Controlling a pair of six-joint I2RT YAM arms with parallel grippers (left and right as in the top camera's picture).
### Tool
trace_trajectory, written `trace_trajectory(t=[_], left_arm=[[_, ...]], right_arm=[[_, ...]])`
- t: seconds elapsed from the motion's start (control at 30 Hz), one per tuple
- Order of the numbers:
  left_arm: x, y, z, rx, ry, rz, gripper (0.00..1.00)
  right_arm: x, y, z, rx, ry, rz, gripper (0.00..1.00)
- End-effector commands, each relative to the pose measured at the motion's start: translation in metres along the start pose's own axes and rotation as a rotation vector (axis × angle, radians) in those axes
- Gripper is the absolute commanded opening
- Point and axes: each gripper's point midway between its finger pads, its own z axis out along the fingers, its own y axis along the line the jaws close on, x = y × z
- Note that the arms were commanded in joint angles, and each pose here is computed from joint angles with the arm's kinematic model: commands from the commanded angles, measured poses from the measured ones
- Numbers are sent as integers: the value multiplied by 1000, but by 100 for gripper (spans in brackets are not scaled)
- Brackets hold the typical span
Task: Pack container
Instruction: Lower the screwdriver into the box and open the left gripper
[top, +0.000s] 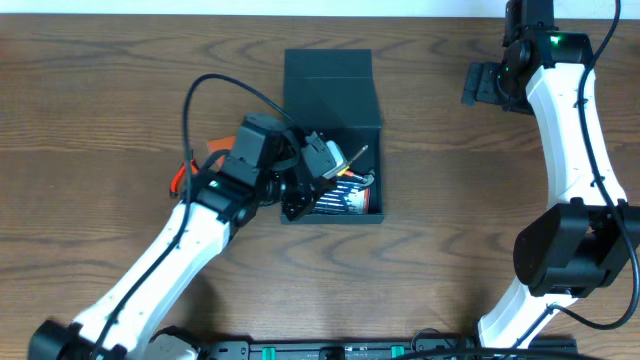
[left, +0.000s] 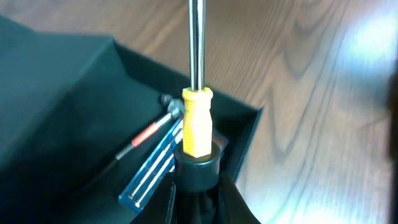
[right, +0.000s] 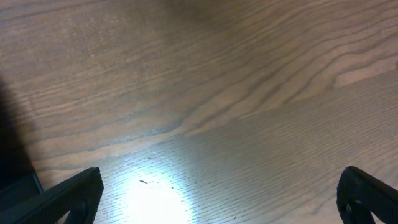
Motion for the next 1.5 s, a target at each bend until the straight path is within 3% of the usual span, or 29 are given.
trace_trajectory(t=[0.0, 0.37, 1.23, 1.3, 1.37, 1.43, 1.47], left_arm=[[10, 13, 14, -23, 56, 43, 6], [54, 22, 52, 28, 181, 15, 6], [79, 25, 69, 45, 251, -23, 6], [79, 25, 69, 45, 251, -23, 11], [79, 25, 69, 45, 251, -24, 22], [79, 25, 69, 46, 251, -24, 49], [79, 25, 69, 46, 251, -24, 51]], right_arm=[[-7, -4, -11, 3, -33, 29, 99], [-7, -4, -11, 3, -33, 29, 99], [-7, -4, -11, 3, -33, 29, 99], [-7, -4, -11, 3, -33, 29, 99], [-7, -4, -11, 3, -33, 29, 99], [-7, -4, -11, 3, -33, 29, 99], [-7, -4, -11, 3, -34, 29, 99]])
